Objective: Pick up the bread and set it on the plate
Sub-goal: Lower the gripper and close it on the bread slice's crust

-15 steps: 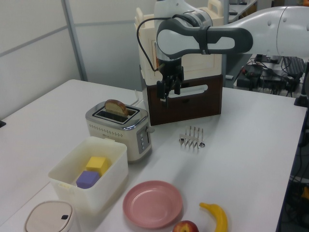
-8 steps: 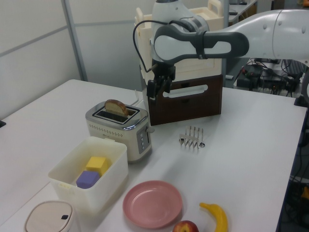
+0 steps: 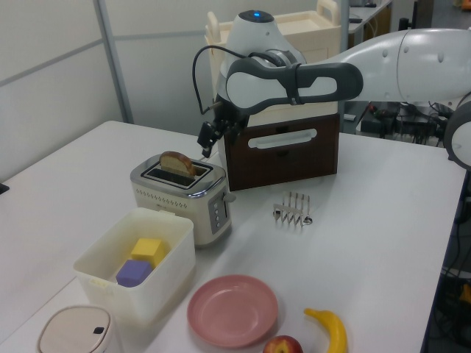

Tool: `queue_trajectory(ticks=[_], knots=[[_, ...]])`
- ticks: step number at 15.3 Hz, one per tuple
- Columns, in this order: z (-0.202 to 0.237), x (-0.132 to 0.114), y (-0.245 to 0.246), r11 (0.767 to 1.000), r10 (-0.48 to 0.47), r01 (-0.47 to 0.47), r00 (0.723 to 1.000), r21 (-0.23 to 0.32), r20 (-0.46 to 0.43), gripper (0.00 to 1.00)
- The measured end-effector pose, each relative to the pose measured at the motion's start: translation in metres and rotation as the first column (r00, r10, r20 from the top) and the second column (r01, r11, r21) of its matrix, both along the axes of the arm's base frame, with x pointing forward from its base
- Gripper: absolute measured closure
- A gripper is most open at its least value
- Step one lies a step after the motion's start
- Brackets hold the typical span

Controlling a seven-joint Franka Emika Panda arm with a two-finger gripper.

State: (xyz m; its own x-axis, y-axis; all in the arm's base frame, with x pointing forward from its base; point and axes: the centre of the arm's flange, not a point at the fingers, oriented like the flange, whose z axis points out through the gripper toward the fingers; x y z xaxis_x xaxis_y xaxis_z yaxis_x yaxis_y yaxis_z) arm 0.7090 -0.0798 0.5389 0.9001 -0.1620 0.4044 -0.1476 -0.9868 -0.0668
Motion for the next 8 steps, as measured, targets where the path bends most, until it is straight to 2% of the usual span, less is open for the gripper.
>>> queue_trajectory(ticks=[2, 8], knots=[[0.001, 0.006, 0.003, 1.0, -0.009, 0.007, 0.998, 0.026, 0.061, 0.0], [-0.022, 0.028, 0.028, 0.999, -0.01, 0.004, 0.985, 0.033, 0.17, 0.0]])
